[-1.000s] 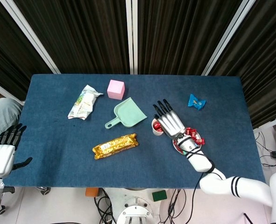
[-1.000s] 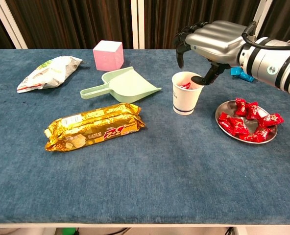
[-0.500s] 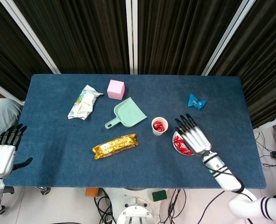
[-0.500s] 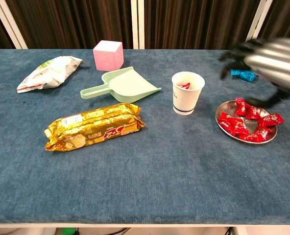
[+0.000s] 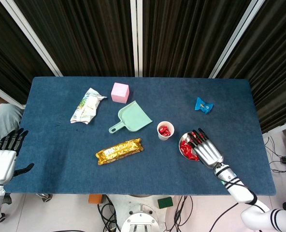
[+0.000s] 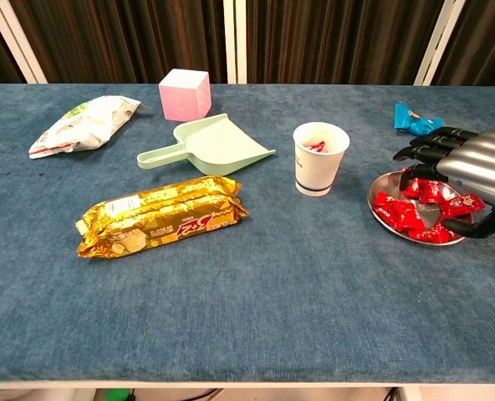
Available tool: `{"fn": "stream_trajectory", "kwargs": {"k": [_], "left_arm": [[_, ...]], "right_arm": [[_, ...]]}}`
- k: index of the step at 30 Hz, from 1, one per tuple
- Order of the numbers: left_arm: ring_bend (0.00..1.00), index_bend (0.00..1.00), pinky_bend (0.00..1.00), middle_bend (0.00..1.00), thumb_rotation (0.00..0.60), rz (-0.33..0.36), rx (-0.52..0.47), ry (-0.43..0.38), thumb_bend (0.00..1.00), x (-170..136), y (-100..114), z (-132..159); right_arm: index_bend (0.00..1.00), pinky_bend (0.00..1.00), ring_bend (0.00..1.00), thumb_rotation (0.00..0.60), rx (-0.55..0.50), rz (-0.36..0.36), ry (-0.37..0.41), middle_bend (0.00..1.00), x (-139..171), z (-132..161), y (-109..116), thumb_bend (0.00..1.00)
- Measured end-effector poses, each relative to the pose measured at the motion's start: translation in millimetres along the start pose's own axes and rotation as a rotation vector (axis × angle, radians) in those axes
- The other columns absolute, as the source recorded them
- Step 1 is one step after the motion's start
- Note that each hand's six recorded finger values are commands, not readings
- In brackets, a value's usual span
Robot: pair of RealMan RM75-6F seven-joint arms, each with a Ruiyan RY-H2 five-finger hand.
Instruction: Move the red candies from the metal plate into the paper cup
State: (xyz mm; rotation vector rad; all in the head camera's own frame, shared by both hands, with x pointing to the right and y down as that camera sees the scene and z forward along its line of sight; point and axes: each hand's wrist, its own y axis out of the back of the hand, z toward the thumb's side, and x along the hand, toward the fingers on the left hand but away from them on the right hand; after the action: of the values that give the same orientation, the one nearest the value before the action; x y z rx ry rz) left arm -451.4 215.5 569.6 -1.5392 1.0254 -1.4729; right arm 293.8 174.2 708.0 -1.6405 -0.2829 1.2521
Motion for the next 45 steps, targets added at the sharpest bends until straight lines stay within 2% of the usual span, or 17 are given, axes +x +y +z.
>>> {"fn": "stream_trajectory", "kwargs": {"k": [10,26,45], "left_arm": [[0.01,0.07,0.14,0.05,0.6,0.002,0.0,0.001,0.1,-1,1,-1],[0.01,0.07,0.14,0.05,0.6,0.0,0.0,0.003,0.1,0,0,-1],[0.01,0.07,0.14,0.05,0.6,-0.003,0.001,-0.002,0.1,0,-1,0]], "right_arm": [[0.32,0.0,0.0,0.6,0.013,-0.022,0.006,0.05,-8,8,-5,0.37],[0.4,0.0,0.0,0.6,0.011,-0.015,0.011,0.06,-17,11,-9,0.38],[0.62,0.0,0.0,0.6,0.01,-0.035,-0.002,0.09,-17,8,-7,0.46]]}}
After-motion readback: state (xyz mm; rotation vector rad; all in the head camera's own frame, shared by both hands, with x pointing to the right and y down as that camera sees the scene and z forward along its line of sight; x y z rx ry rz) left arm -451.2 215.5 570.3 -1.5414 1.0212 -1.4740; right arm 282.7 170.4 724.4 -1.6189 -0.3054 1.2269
